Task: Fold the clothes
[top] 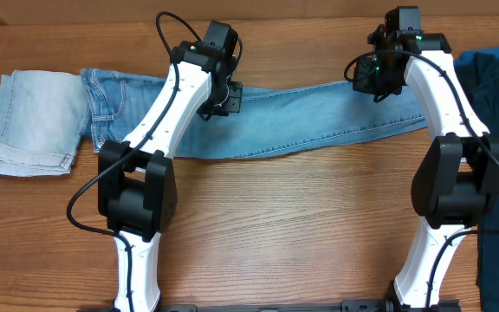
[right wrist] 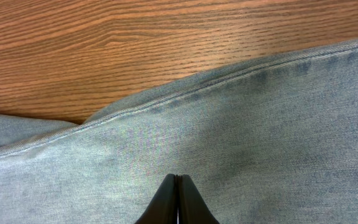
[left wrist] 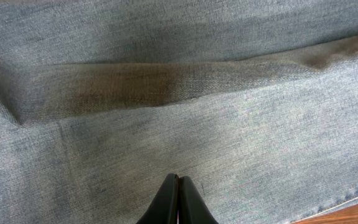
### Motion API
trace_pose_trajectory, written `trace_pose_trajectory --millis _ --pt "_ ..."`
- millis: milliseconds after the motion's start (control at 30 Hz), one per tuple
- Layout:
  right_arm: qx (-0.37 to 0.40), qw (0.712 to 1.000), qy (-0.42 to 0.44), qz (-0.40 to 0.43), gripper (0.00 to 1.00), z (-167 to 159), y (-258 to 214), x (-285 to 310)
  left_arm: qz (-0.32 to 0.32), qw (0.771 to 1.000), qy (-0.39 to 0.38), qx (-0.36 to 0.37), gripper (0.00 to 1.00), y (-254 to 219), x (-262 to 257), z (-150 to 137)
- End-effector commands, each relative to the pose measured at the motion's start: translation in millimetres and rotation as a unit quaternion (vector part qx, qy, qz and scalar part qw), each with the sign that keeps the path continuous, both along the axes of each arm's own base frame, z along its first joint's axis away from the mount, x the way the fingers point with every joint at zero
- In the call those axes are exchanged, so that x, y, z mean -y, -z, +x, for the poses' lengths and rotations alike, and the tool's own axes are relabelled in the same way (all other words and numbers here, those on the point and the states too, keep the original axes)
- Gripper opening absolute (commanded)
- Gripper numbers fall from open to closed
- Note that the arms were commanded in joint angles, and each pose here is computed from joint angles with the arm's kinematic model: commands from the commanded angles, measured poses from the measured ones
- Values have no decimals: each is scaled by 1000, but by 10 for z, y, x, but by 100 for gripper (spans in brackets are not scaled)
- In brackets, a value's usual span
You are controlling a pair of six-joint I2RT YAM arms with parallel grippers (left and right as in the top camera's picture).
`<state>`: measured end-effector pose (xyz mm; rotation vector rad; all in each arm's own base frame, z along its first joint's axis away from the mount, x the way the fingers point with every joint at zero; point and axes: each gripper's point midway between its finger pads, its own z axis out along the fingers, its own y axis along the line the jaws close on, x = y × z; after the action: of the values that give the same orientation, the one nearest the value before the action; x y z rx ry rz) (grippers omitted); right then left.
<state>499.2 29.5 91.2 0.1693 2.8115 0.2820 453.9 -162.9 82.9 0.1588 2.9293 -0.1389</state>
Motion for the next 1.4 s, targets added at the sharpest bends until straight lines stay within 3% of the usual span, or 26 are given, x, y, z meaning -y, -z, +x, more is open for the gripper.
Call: trace_pose_trajectory --millis 0,133,233,433,567,633,667,733,900,1033,1367 --pt "5 1000 2 -5 4 19 -29 42 4 1000 13 -22 4 209 18 -37" --pt "6 1000 2 -5 4 23 -30 42 8 999 19 -28 4 503 43 44" --pt "6 1000 2 -5 4 22 -30 42 28 999 20 8 4 558 0 236" --pt "4 1000 2 -5 4 14 -27 42 62 986 -17 157 6 269 -112 909" --pt "-1 1000 2 -5 4 -11 -19 42 67 969 -18 236 16 36 -170 1261" --pt "-1 1000 2 -5 4 -11 -19 42 98 964 -31 247 11 -190 -288 1303" --pt "-1 1000 2 -5 4 -11 -19 42 124 959 -50 249 5 -384 -403 1286" --pt "-1 1000 2 -5 4 -10 -19 42 146 952 -91 252 4 -793 -545 1202" --pt "-1 1000 2 -5 4 -12 -19 41 121 951 -214 186 6 -1435 -1079 666" --pt "-1 1000 2 -5 4 -13 -18 41 79 966 -227 91 7 -1259 -1311 373" --pt "-9 1000 2 -5 4 -50 -6 41 78 952 -297 -13 6 -622 -1944 134"
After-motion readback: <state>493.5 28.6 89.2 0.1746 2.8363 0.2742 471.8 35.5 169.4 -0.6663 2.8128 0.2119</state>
